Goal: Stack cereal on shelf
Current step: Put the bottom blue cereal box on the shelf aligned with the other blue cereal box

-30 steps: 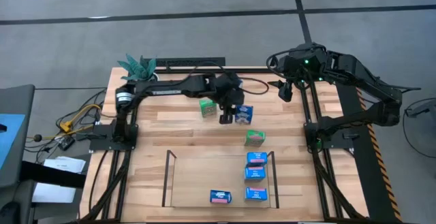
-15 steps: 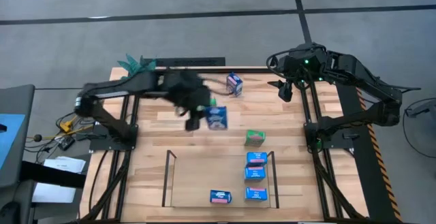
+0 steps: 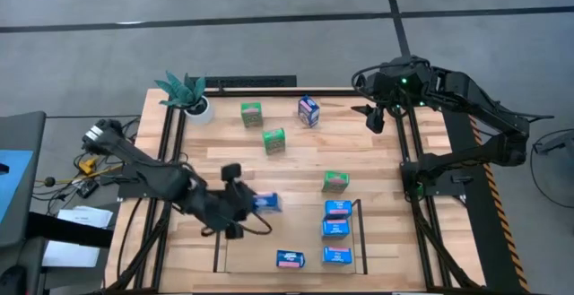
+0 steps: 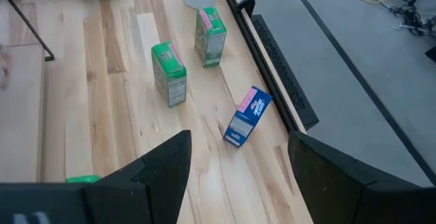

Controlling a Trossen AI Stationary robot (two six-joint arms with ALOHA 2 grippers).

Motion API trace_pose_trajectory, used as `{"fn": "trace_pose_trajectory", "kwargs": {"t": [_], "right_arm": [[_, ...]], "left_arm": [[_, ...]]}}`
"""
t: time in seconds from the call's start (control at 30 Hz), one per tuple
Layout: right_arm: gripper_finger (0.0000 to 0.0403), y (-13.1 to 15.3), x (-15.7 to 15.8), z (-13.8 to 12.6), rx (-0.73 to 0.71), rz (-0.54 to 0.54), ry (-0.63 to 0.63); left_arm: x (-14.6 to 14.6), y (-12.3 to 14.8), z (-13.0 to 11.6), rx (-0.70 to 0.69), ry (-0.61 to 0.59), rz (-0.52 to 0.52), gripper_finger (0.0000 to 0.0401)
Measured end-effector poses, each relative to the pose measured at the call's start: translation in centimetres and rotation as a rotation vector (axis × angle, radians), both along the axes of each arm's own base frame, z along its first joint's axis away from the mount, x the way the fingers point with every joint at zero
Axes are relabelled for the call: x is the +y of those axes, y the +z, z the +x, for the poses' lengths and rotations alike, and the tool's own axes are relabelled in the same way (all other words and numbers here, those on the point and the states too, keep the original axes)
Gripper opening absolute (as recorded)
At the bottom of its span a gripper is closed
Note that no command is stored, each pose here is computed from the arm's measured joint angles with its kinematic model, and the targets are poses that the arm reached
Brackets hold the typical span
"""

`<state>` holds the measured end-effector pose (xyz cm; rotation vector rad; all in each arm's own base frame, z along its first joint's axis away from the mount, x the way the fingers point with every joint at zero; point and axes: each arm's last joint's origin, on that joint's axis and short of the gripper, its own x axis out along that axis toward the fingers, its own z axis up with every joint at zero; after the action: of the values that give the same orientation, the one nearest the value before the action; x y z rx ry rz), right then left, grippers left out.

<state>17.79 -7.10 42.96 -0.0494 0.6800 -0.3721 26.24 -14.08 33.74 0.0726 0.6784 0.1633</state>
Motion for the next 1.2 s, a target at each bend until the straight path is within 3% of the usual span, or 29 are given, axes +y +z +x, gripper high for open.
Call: {"fn": "trace_pose_trajectory", "kwargs": {"t": [0.17, 0.27, 0.43, 0.73, 1.2], "right_arm": [[0.027, 0.2, -0.1, 0.1, -0.024, -0.013, 0.002], [0.027, 0.2, -0.1, 0.1, -0.025, -0.011, 0.0], [0.027, 0.2, -0.1, 0.1, -0.029, 0.001, -0.009], [0.027, 0.2, -0.1, 0.1, -0.027, 0.002, -0.009], [0.027, 0.2, -0.1, 0.1, -0.023, -0.01, 0.0]], "left_arm": [[-1.0, -3.4, 2.5, 0.0, -0.107, -0.058, 0.0144], [-1.0, -3.8, 3.5, -0.028, -0.201, -0.107, 0.0144], [-1.7, -4.9, 4.7, -0.041, -0.272, -0.059, 0.0144], [-2.0, -5.4, 5.6, -0.081, -0.261, -0.056, 0.0144], [-2.4, -7.3, 6.1, 0.004, -0.245, -0.116, 0.0144]]}}
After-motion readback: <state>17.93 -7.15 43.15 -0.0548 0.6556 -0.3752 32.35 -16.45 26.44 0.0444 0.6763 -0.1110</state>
